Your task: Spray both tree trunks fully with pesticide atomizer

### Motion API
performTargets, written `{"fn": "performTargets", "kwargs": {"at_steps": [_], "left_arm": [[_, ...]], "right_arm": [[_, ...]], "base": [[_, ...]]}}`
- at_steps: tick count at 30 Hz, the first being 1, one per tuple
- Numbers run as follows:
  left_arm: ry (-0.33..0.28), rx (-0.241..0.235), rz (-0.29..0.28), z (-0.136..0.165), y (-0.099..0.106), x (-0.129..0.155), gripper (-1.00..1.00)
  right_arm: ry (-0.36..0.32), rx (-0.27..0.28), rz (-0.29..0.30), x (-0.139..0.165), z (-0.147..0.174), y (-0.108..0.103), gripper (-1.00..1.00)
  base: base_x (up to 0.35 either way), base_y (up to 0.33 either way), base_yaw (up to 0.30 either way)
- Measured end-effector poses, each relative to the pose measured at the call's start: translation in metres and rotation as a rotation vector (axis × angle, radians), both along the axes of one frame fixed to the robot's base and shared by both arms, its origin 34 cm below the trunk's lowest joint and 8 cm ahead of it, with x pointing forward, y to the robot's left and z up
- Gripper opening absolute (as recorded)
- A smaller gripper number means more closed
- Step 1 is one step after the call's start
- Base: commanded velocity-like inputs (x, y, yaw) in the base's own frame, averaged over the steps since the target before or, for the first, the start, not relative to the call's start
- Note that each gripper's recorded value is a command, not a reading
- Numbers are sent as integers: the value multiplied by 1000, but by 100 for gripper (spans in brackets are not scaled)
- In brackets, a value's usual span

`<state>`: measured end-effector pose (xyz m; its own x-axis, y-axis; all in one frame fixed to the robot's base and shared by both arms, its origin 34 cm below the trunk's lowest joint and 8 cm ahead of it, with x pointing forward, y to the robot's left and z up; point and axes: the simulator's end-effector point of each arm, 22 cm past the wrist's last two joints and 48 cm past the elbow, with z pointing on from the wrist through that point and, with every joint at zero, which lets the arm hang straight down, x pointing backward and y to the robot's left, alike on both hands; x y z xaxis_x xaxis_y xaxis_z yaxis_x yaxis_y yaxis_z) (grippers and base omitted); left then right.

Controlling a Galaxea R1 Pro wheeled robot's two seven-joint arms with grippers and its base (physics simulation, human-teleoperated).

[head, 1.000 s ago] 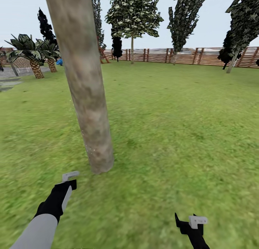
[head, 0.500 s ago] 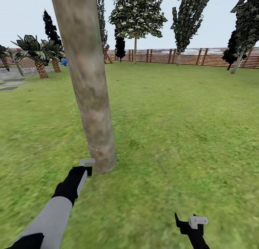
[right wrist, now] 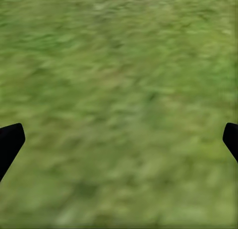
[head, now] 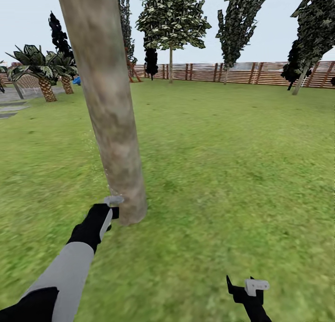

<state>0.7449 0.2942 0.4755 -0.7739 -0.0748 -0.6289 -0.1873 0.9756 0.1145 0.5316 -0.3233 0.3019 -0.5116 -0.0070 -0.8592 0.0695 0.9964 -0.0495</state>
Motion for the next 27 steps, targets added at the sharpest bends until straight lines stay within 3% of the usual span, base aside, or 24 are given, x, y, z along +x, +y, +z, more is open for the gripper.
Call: {"fn": "performTargets", "kwargs": {"at_steps": [3,7,11,13,15,16,18,20,24,27], "left_arm": [[-24,-26,-19,10,-25,6,-100],[-5,-20,-19,10,-23,4,-100],[-56,6,13,36,3,13,-100],[-47,24,33,45,23,12,-100],[-58,21,35,54,24,14,-100],[-67,20,33,59,22,15,-100],[-81,-39,0,66,-21,20,-100],[-69,-40,-7,72,-28,18,-100],[-72,-43,-3,84,-20,17,-100],[-67,-28,10,86,3,16,-100]], "right_arm": [[0,0,0,0,0,0,100],[0,0,0,0,0,0,100],[0,0,0,0,0,0,100],[0,0,0,0,0,0,100],[0,0,0,0,0,0,100],[0,0,0,0,0,0,100],[0,0,0,0,0,0,100],[0,0,0,0,0,0,100],[0,0,0,0,0,0,100],[0,0,1,0,0,0,100]], "base": [[0,0,-1],[0,0,0],[0,0,0],[0,0,0],[0,0,0],[0,0,0],[0,0,0],[0,0,0],[0,0,0],[0,0,0]]}}
